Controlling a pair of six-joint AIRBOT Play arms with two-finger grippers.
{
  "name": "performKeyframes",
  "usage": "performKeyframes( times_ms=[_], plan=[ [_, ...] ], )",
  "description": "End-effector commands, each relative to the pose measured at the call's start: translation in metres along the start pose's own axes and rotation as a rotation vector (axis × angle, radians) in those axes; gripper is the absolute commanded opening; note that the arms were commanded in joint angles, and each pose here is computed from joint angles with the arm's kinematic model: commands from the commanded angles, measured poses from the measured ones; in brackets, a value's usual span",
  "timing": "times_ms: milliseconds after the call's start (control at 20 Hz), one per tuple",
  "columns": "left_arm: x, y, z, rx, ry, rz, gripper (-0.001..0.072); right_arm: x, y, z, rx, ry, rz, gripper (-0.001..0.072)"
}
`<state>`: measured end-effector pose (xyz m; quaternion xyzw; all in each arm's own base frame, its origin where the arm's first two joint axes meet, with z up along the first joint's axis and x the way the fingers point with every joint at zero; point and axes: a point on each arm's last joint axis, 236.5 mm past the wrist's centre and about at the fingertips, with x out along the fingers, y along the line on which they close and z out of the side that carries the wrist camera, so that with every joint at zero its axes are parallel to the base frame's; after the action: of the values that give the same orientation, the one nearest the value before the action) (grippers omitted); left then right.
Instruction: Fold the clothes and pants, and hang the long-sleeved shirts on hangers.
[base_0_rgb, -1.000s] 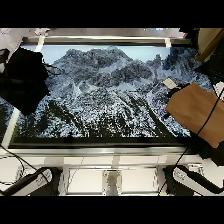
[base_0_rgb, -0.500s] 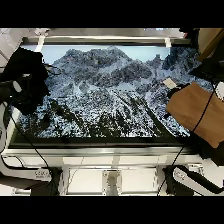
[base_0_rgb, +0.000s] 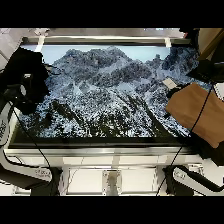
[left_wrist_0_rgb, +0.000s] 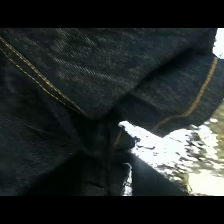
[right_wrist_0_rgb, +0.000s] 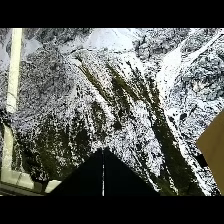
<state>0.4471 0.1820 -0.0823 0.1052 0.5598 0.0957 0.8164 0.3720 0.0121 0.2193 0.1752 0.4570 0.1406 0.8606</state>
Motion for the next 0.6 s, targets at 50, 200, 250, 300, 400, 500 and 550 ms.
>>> performKeyframes(
  times_ms=[50, 200, 250, 300, 400, 500, 550],
  plan=[
    [0.001, 0.012, 0.003, 0.036, -0.012, 0.045, 0.0027, 0.003, -0.002, 0.004, 0.004, -0.010, -0.002, 0.0013],
    [-0.014, 0.006, -0.009, 0.036, 0.089, 0.027, 0.0027, 0.003, -0.004, 0.008, 0.004, -0.027, -0.008, 0.0014],
    [-0.026, 0.001, -0.009, 0.035, 0.116, 0.015, 0.0027, 0.003, -0.007, 0.007, 0.003, -0.024, -0.020, 0.0013],
    [-0.044, -0.008, -0.006, 0.026, 0.115, -0.007, 0.0026, 0.003, -0.010, 0.006, 0.001, -0.020, -0.035, 0.0013],
    [-0.088, -0.046, 0.009, -0.027, 0.058, -0.131, 0.0026, 0.002, -0.022, 0.004, -0.001, -0.011, -0.085, 0.0013],
    [-0.145, -0.097, 0.031, -0.019, -0.059, -0.292, 0.0025, 0.000, -0.037, 0.002, -0.006, -0.001, -0.148, 0.0013],
    [-0.171, -0.120, 0.039, -0.012, -0.107, -0.354, 0.0025, -0.001, -0.044, 0.000, -0.022, 0.006, -0.177, 0.0013]
  ],
)
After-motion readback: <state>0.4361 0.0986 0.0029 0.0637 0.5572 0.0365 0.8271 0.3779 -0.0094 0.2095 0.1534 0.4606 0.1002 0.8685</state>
